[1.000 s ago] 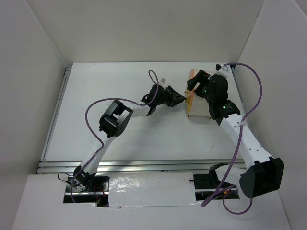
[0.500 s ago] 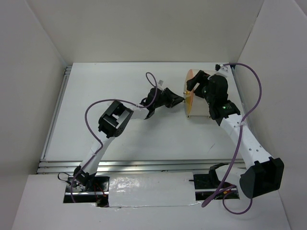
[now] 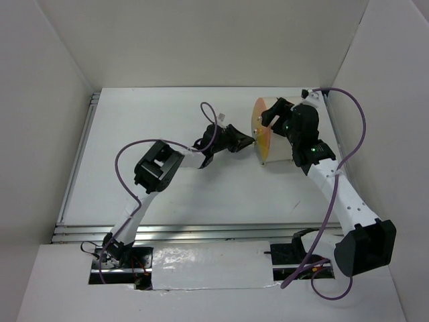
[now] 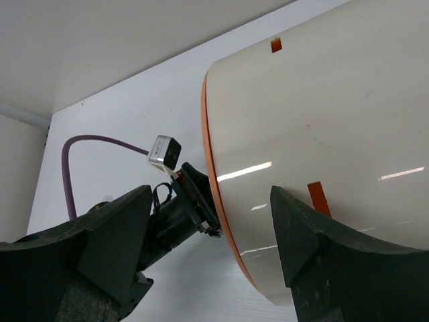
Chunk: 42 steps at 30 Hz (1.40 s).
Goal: Organize the makeup
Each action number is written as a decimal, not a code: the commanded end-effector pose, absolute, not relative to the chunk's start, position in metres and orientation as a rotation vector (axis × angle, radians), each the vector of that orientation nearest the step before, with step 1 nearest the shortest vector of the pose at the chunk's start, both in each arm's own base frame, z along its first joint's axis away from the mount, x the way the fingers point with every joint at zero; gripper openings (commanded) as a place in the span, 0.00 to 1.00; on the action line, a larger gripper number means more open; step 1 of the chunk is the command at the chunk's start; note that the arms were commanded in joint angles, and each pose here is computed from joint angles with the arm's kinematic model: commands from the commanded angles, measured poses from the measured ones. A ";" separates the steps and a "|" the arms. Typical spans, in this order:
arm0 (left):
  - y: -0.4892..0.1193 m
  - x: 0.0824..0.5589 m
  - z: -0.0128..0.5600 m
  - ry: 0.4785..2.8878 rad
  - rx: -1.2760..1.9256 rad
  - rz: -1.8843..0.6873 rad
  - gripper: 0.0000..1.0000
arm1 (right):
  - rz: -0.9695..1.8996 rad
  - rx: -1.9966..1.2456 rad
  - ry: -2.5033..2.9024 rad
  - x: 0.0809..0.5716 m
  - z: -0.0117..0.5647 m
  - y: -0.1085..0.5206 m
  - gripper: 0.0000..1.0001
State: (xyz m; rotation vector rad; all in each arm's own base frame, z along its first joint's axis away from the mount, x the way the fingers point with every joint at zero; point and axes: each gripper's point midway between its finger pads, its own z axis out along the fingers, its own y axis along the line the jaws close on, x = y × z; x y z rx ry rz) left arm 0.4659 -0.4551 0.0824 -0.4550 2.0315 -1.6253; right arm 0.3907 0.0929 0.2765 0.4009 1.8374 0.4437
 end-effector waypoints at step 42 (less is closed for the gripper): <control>-0.427 0.496 0.102 2.230 -0.245 -1.554 0.75 | 0.403 0.367 1.932 0.377 0.265 0.087 0.80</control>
